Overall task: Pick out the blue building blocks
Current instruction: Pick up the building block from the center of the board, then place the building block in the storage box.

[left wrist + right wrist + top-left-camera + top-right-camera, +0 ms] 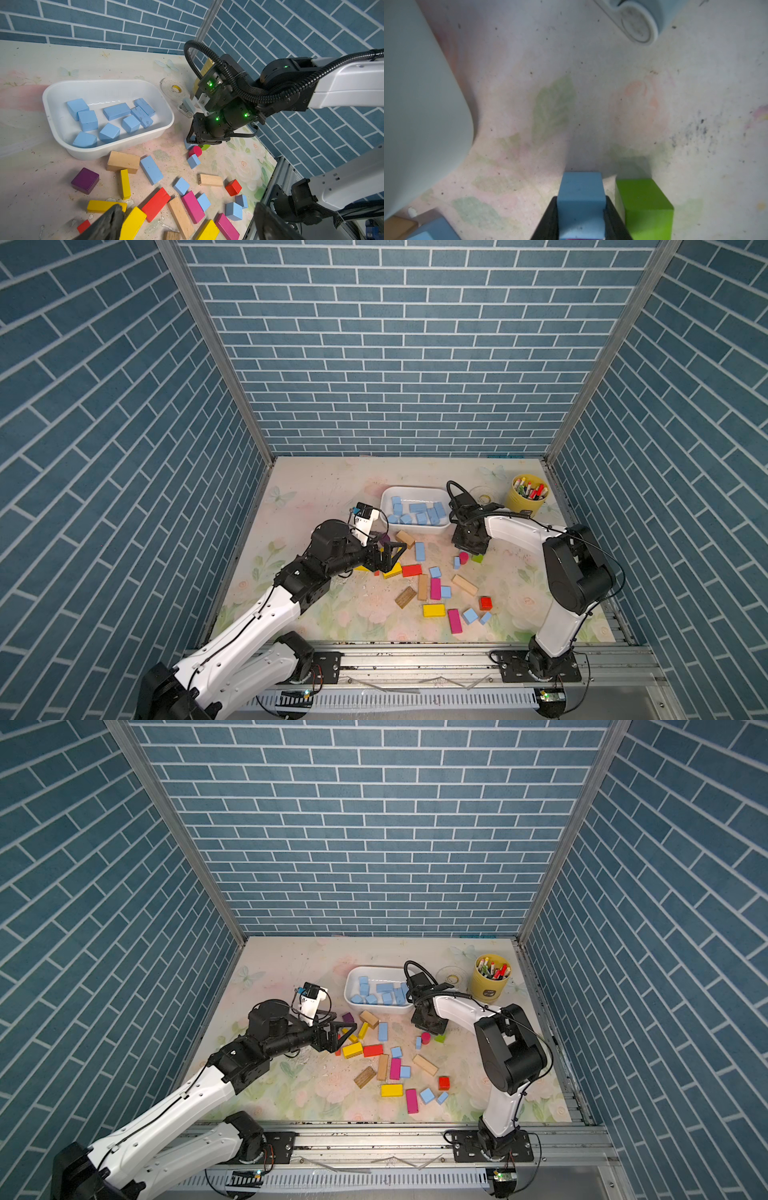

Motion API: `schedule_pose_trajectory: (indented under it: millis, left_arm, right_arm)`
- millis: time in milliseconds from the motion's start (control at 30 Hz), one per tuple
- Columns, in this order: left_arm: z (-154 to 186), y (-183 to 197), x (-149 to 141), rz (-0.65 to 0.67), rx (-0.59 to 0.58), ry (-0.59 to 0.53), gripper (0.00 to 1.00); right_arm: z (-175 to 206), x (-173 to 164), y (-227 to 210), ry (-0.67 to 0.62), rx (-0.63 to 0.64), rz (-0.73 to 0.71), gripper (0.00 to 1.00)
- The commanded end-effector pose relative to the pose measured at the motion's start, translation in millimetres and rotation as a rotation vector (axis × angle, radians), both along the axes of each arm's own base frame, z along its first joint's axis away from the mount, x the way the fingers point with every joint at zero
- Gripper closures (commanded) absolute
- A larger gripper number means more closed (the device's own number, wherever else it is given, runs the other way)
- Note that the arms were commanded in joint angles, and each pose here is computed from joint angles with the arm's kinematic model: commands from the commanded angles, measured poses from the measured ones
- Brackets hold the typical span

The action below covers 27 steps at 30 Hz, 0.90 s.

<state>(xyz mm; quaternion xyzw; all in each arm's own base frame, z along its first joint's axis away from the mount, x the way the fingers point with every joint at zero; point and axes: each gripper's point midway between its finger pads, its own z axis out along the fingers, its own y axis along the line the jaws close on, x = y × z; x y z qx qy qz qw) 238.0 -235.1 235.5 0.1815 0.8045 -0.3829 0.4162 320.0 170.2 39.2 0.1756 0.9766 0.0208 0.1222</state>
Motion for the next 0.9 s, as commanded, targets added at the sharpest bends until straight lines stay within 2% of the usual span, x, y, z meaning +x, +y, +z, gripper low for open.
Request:
schedule_pose_trajectory:
  millis: [0,467,867]
  left_arm:
    - [3.5,-0.3,-0.8,-0.011,-0.008,-0.029,0.01]
    - [5.1,0.8,-0.5,-0.007,-0.005,-0.037,0.01]
    - [4.6,2.4,-1.1,-0.002,-0.004,-0.040,0.01]
  right_arm:
    - [24.8,4.5,-0.5,-0.042,0.023,-0.029,0.92]
    - [78.1,31.0,19.7,-0.135,0.085,0.028,0.95]
    - [106.0,76.3,73.4,-0.168,0.190,0.117,0.94]
